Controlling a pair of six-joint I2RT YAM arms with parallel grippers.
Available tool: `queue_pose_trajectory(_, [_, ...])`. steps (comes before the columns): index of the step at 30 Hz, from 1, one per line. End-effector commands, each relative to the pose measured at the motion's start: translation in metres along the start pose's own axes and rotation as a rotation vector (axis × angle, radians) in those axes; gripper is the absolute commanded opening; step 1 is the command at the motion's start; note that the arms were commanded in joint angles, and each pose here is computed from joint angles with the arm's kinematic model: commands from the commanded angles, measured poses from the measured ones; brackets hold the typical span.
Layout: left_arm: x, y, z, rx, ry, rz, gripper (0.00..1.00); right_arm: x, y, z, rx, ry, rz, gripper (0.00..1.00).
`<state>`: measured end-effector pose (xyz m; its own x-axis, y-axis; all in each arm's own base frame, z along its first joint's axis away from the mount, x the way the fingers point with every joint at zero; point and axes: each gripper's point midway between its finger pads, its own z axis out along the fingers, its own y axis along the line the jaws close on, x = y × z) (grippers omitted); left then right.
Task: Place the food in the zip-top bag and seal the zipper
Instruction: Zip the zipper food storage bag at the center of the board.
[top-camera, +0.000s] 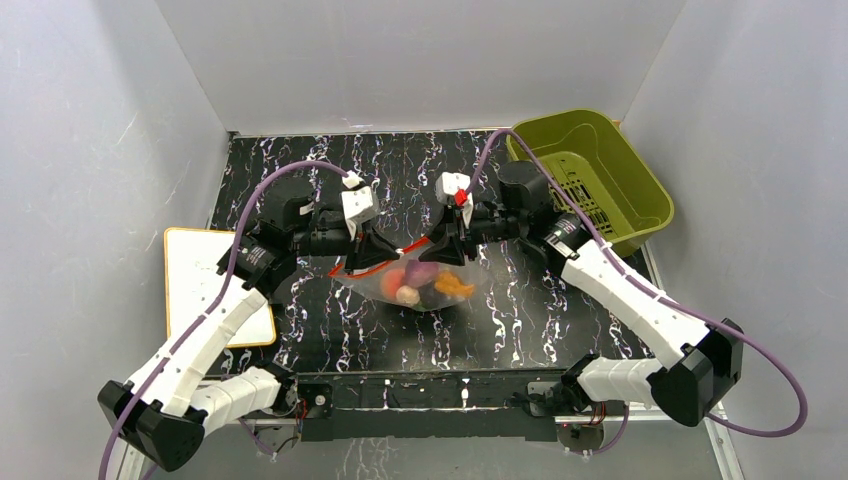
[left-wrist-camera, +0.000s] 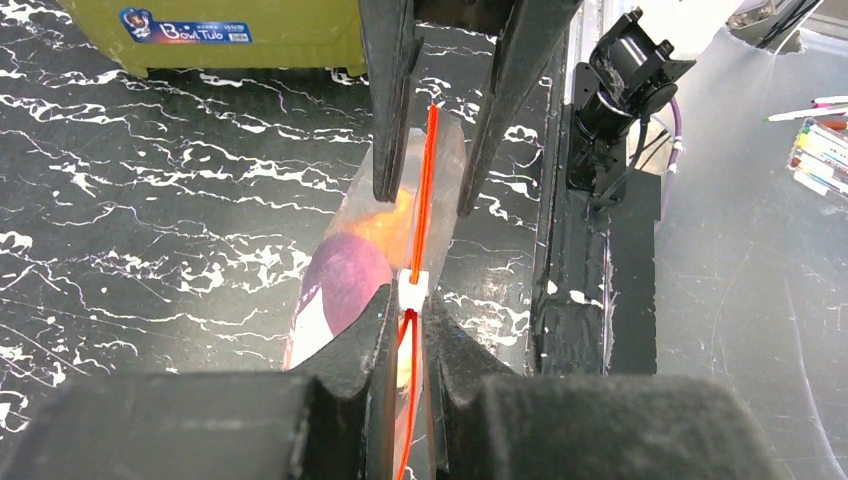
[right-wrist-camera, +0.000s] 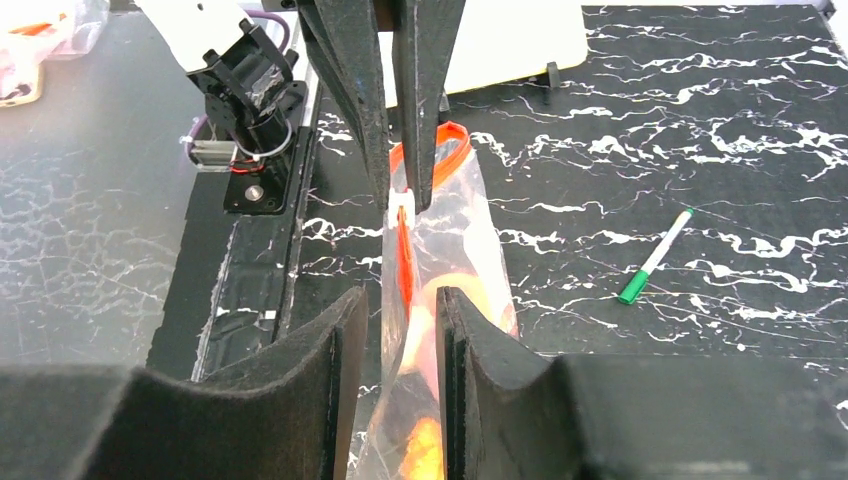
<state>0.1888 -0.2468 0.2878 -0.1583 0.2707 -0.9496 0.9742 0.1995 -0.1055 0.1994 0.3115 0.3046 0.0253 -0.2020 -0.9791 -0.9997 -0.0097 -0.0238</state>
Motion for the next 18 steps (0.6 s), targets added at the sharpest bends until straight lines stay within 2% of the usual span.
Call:
queue_pose_trajectory(1, [-0.012,-0.002,0.001,0.024,-0.045,0.024,0.0,-0.029,0.003,0.001,-0.048,-0.063,-0.061,0.3])
queue_pose_trajectory(13, [-0.016,0.0,0.003,0.019,-0.062,0.027,0.0,-0.043,0.001,0.005,-0.047,-0.129,-0.046,0.28])
queue_pose_trajectory(15, [-0.015,0.0,0.003,0.018,-0.064,0.027,0.0,-0.042,0.001,0.006,-0.051,-0.126,-0.041,0.21])
queue_pose_trajectory(18, [-0.016,-0.001,0.002,0.019,-0.065,0.027,0.0,-0.04,0.003,0.007,-0.068,-0.118,-0.035,0.03])
